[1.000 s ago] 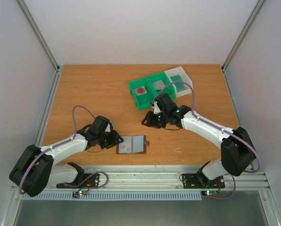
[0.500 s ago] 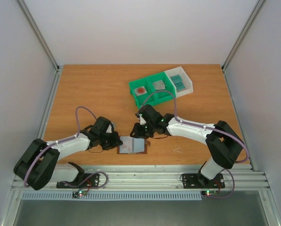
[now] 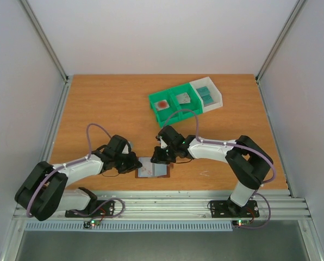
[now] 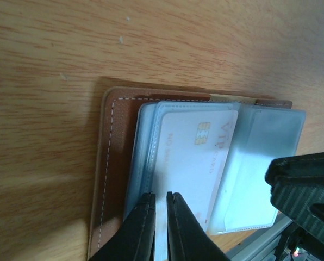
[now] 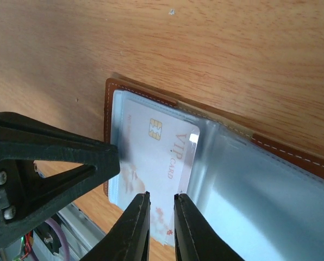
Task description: Take the credit cards out of the card holder
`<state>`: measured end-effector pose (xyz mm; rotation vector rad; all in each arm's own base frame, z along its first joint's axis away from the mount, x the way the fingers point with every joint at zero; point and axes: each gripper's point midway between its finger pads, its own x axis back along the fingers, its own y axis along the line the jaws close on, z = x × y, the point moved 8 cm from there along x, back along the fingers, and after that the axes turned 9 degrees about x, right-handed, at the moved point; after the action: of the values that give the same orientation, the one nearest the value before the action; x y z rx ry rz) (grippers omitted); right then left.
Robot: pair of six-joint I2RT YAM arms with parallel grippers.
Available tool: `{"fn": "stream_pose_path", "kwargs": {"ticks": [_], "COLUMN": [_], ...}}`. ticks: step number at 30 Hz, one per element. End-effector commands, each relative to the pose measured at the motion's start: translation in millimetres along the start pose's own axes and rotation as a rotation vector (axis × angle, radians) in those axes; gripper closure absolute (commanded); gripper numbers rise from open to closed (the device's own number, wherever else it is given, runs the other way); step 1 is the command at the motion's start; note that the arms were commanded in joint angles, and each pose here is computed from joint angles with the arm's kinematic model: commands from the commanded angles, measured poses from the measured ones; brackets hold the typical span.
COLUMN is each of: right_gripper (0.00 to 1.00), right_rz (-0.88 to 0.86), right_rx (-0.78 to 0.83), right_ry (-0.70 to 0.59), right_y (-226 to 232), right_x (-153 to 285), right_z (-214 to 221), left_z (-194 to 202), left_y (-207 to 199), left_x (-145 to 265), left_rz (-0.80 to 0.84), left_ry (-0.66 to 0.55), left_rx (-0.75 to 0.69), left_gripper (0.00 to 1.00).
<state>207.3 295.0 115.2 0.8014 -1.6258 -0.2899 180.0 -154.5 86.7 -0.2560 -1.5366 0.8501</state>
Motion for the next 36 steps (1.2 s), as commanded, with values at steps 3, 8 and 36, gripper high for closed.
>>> {"fn": "stream_pose_path", "kwargs": {"ticks": [3,8,36], "right_gripper": [0.86,0.87,0.86], "right_rz": [-0.021,-0.024,-0.051], "right_rx": [0.012,-0.004,-0.031], "right_ry": [-0.001,0.009,0.011], "right_y": [-3.2,-6.3,-16.6], "right_x": [-12.1,-15.7,-28.5], "right_z": [4.4,7.0,14.7], "left_z": [3.2,3.0,6.1], "left_y": [-3.6,-3.6,15.7], "left_x": [8.6,9.3,-1.9], "left_rz": [0.036,0.043,-0.018], "left_ry": [-0.010,-0.021,-0.002], "left_rx": [-0.007,-0.020,0.007], "left_gripper": [0.88,0.88,1.00]}}
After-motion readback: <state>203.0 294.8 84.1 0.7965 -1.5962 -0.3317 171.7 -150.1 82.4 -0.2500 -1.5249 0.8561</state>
